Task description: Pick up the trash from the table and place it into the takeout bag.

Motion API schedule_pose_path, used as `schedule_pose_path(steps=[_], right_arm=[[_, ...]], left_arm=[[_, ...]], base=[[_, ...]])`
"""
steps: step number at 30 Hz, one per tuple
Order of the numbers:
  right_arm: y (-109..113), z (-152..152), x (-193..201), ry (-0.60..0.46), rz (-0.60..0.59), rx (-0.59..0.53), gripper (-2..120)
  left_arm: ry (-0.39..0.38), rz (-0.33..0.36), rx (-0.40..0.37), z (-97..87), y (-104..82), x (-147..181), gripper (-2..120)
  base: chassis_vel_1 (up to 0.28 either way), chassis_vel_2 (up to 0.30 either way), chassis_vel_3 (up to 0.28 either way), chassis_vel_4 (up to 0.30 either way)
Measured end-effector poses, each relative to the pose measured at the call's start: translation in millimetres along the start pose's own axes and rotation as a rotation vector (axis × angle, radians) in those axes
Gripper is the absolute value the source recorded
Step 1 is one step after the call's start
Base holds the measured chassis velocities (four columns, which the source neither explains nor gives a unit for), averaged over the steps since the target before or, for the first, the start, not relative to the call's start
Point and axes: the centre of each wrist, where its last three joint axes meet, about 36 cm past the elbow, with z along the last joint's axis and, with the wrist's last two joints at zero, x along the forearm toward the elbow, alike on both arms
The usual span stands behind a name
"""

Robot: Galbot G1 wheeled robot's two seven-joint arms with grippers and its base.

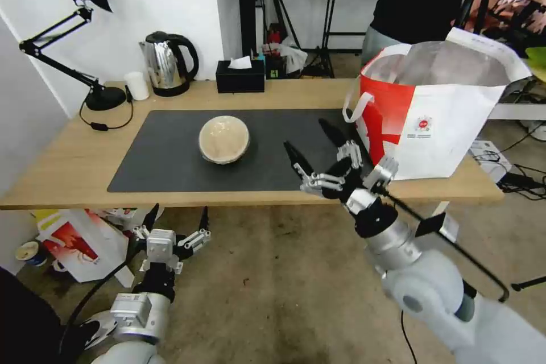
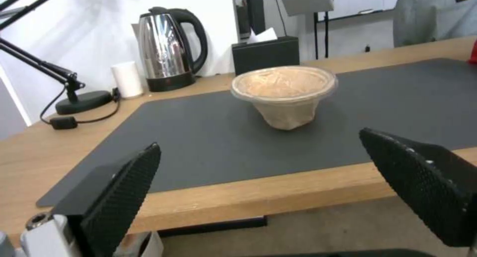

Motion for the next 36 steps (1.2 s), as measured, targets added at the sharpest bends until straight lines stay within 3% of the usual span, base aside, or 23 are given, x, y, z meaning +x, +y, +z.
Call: schedule_pose_path(steps=[9,10,17,26,36], right_arm=[[19,7,21,0.000,0.108,0.103,100],[25,7,27,0.009,0.170,0.148,100],[41,11,43,0.017,0.307,0.245,100],[71,14,73,0.089,0.532,0.307,100],[97,16,96,0.217,0.680,0.373,100]], left_arm=[[0.000,0.000,0.000,0.0,0.0,0,100],[0.000,0.000,0.000,0.0,0.0,0,100],[0.000,0.000,0.000,0.0,0.0,0,100],[0.000,0.000,0.000,0.0,0.0,0,100],[0.000,0.000,0.000,0.0,0.0,0,100]], base=[[0.000,0.000,0.000,0.000],[0.000,0.000,0.000,0.000],[0.000,0.000,0.000,0.000],[0.000,0.000,0.000,0.000],[0.000,0.000,0.000,0.000]])
